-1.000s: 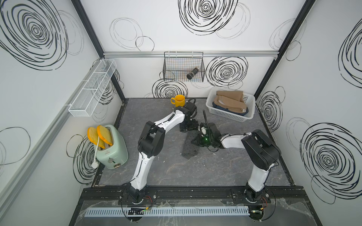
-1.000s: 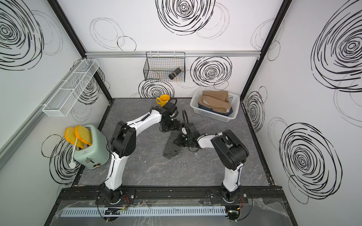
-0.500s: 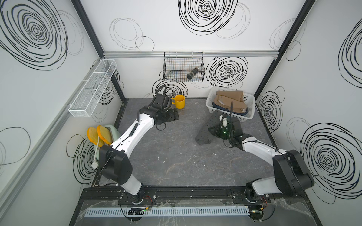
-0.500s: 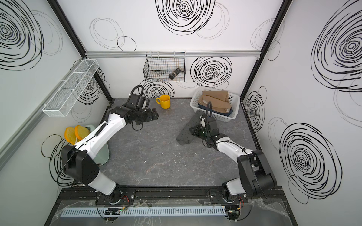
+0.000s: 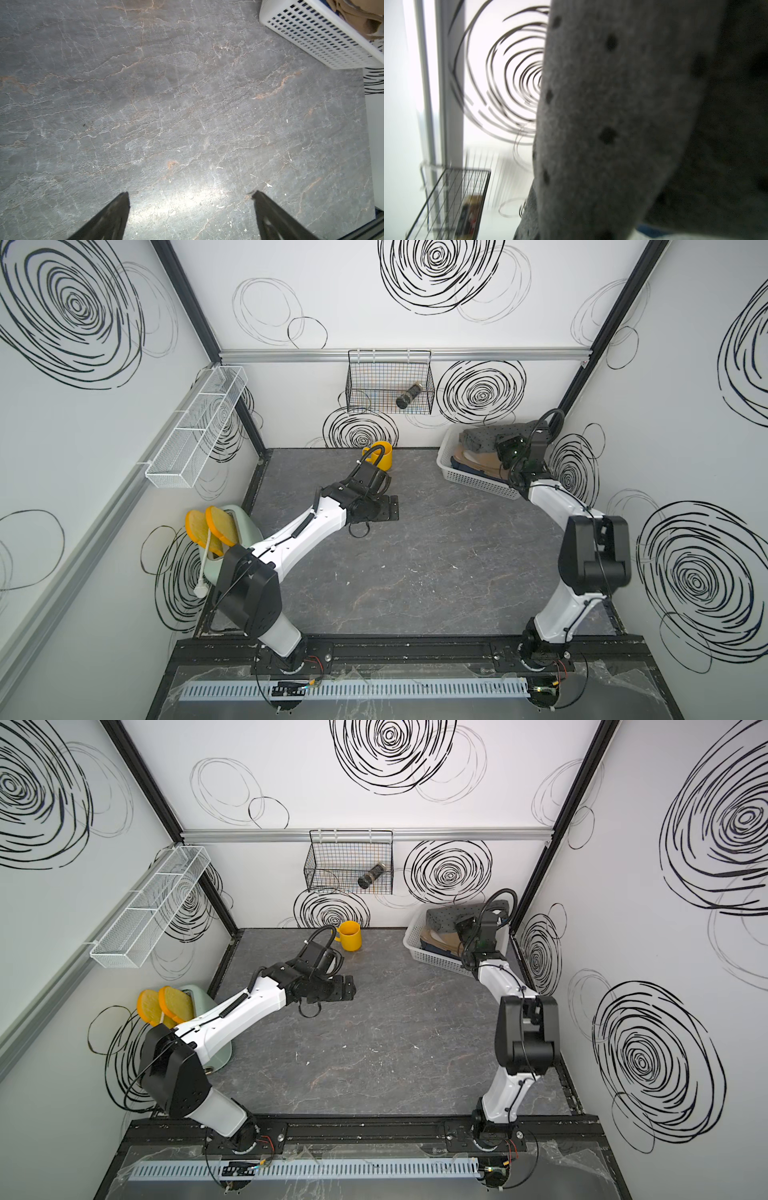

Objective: Roll up the skirts
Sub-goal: Place the skirt in the basket.

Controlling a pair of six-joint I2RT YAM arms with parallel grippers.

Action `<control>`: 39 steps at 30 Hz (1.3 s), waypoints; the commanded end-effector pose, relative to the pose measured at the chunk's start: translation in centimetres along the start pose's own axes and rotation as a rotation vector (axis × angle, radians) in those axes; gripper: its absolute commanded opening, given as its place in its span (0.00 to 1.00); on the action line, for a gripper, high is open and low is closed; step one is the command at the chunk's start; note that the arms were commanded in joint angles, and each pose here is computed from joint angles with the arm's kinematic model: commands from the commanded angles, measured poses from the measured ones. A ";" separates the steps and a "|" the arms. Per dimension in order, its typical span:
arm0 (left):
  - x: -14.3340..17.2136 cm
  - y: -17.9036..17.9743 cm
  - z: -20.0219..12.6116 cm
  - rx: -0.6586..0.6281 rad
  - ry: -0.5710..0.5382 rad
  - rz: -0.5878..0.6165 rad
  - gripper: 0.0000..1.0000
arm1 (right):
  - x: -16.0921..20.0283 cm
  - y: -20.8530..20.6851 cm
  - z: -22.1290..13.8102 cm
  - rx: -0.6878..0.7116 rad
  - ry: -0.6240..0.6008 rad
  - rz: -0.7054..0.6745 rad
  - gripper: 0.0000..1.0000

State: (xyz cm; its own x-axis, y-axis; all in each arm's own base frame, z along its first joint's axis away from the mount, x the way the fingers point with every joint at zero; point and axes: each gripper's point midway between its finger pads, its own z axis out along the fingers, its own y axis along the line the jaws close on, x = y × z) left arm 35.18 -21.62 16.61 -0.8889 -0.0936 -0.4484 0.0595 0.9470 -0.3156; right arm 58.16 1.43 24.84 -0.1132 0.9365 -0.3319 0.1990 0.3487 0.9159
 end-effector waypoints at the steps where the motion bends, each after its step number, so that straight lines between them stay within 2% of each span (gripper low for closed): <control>1: -0.8 -1.0 -0.9 0.042 -0.047 0.003 0.96 | -2.3 -0.3 4.5 -0.047 -0.092 0.184 0.00; 5: -0.5 -0.5 0.0 0.058 -0.017 -0.023 0.97 | -0.7 -2.4 10.8 0.018 -0.096 0.203 0.00; 7: -0.3 -0.3 0.6 0.063 0.004 -0.034 0.97 | 0.4 -4.7 12.7 0.123 -0.112 0.207 0.00; 8: -0.2 -0.2 0.9 0.063 0.012 -0.038 0.96 | 1.0 -6.9 13.0 0.174 -0.113 0.246 0.00; 12: 0.2 -0.2 1.3 0.070 0.030 -0.043 0.97 | 3.6 -12.0 12.7 0.217 -0.149 0.297 0.04; 15: 0.4 -0.2 1.6 0.081 0.042 -0.050 0.97 | 4.7 -12.8 12.0 0.242 -0.152 0.252 0.10; 18: 0.6 -0.3 2.0 0.098 0.062 -0.063 0.96 | 4.8 -14.0 11.2 0.255 -0.154 0.272 0.20; 19: 0.7 -0.2 2.1 0.099 0.064 -0.066 0.96 | 4.8 -14.1 11.0 0.251 -0.151 0.285 0.24; 23: 0.4 0.1 1.9 0.081 0.047 -0.063 0.96 | 3.4 -11.1 10.6 0.200 -0.145 0.216 0.54; 27: -0.1 0.5 1.5 0.055 0.019 -0.057 0.97 | 1.9 -7.1 9.3 0.138 -0.146 0.128 0.72; 31: -0.6 1.1 1.3 0.024 -0.003 -0.057 0.96 | 0.6 -4.6 7.2 0.103 -0.160 0.097 0.76; 34: -0.9 1.7 1.3 0.002 -0.015 -0.065 0.96 | 0.3 -5.1 4.9 0.108 -0.142 0.151 0.77; 37: -1.6 2.5 0.9 -0.032 -0.048 -0.071 0.96 | -0.3 -5.3 1.4 0.087 -0.141 0.168 0.77; 39: -2.5 2.9 0.0 -0.060 -0.097 -0.067 0.96 | -1.1 -4.4 -1.2 0.059 -0.144 0.123 0.78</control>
State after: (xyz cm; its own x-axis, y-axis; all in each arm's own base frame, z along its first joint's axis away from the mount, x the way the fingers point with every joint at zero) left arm 36.44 -20.04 14.66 -0.8944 -0.1549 -0.4196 -0.0095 0.9444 -0.3286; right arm 58.27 -0.33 19.02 0.0521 0.9720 -0.2290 0.3157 0.2016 0.9272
